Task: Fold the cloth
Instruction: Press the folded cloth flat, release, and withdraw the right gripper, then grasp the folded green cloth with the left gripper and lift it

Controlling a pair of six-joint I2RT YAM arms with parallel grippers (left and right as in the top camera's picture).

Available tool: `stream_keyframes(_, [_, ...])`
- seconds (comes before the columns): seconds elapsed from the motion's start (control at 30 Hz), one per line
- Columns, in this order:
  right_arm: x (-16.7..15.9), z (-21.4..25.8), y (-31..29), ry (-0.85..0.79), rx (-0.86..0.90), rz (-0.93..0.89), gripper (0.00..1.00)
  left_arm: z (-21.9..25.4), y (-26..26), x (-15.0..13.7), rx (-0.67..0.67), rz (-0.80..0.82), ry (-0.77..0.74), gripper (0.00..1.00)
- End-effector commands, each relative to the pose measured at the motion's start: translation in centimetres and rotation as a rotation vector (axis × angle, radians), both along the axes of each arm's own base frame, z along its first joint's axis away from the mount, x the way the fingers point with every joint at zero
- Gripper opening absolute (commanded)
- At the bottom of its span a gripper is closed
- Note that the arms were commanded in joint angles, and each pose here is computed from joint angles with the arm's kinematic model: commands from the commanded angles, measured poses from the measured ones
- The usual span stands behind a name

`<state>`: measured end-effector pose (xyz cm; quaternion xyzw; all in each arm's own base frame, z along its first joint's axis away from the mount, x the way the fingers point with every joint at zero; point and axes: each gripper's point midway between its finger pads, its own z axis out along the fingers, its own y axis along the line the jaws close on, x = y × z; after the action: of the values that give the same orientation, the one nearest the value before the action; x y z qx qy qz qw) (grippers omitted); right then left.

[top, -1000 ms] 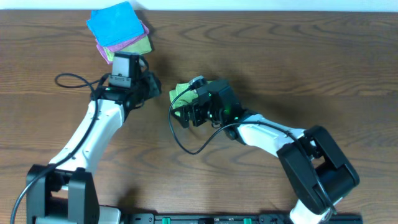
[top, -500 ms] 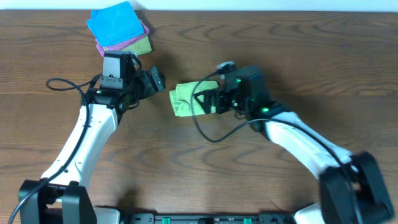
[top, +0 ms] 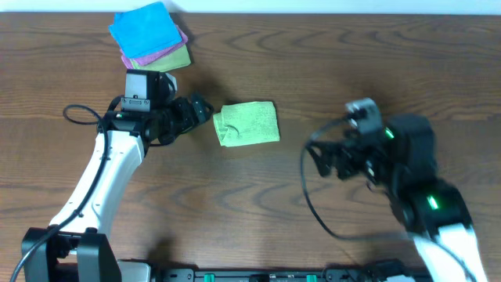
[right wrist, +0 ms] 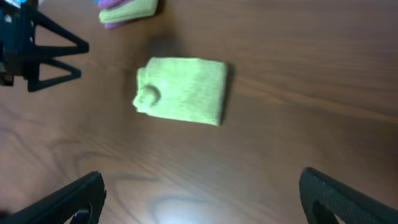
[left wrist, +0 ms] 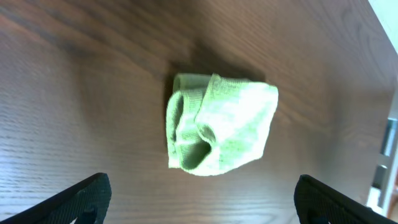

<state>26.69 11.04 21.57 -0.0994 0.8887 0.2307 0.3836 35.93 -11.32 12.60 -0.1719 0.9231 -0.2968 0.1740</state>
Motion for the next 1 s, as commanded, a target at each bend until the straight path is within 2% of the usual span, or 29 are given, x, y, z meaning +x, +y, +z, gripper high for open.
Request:
stream_keyframes(0.0, [-2.1, -1.2, -2.0, -0.031, -0.017, -0.055, 0.99, -1.0, -0.9, -1.6, -0.069, -0.021, 0.047, 0.95])
stream_keyframes(0.27, [-6.9, -4.0, -3.7, -0.055, 0.026, -0.145, 0.99, -3.4, -2.8, -3.8, -0.219, -0.047, 0.094, 0.95])
stream_keyframes(0.4, [-8.4, -5.6, -4.7, -0.037, 0.019, -0.213, 0.99, -4.4, -3.0, -4.5, -0.245, -0.047, 0.106, 0.95])
stream_keyframes(0.63, [-8.7, -5.6, -6.1, -0.061, 0.015, -0.306, 0.99, -5.6, -3.5, -4.9, -0.270, -0.025, 0.102, 0.95])
stream_keyframes(0.97, [-8.7, -5.6, -6.1, -0.060, 0.014, -0.307, 0.99, -6.7, -3.9, -4.1, -0.243, 0.020, 0.064, 0.95])
